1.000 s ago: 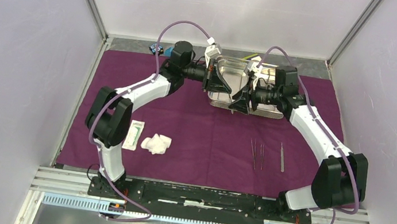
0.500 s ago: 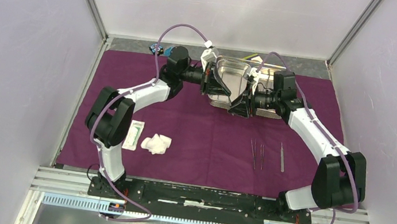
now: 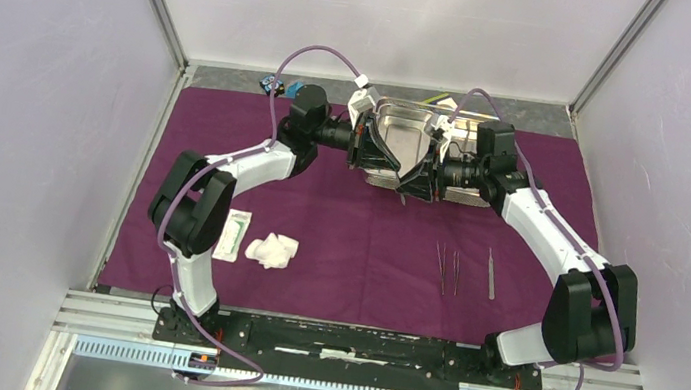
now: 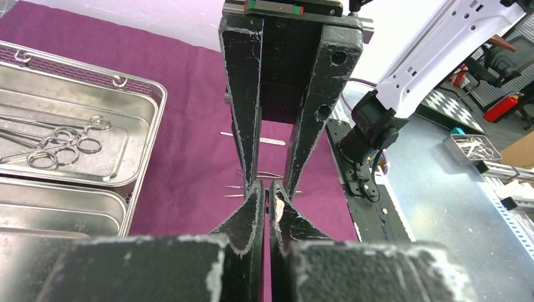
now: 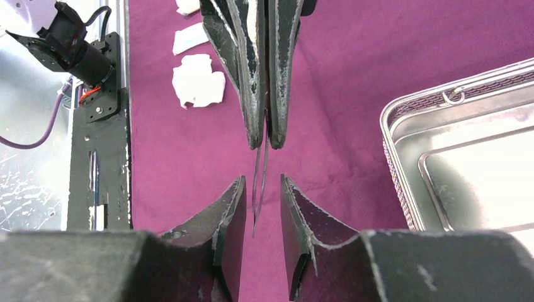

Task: Open and lay out the surgical kit
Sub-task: Place the medical item in the surgical kit.

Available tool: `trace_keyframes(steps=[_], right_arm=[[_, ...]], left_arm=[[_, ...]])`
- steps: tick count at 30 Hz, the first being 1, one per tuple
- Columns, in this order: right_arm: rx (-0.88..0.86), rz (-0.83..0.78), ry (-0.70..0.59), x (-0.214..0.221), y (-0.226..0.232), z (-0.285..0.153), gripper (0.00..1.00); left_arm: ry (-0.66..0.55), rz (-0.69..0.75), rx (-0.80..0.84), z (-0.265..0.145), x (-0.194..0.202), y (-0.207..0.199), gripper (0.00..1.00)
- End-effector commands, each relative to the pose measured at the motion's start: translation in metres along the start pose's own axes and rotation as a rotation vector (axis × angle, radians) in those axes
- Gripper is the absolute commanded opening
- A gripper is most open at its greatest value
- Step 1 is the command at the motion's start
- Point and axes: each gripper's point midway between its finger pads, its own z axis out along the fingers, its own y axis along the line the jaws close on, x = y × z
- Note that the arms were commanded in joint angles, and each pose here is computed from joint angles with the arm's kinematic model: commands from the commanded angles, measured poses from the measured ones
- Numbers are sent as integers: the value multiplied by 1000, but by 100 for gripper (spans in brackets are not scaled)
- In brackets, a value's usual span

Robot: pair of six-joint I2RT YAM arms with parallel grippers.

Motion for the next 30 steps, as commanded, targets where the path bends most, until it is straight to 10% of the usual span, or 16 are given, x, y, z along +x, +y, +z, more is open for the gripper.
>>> trace_keyframes(steps=[1,30], right_arm=[[-31,-43,-61,-26,3,1,31],[-37,-50,-73,-32,5,-1,22]], left_arm=[[-27,53,24,-1,-19,-14,2],[-32,17,36,-1,-10,-11,2]])
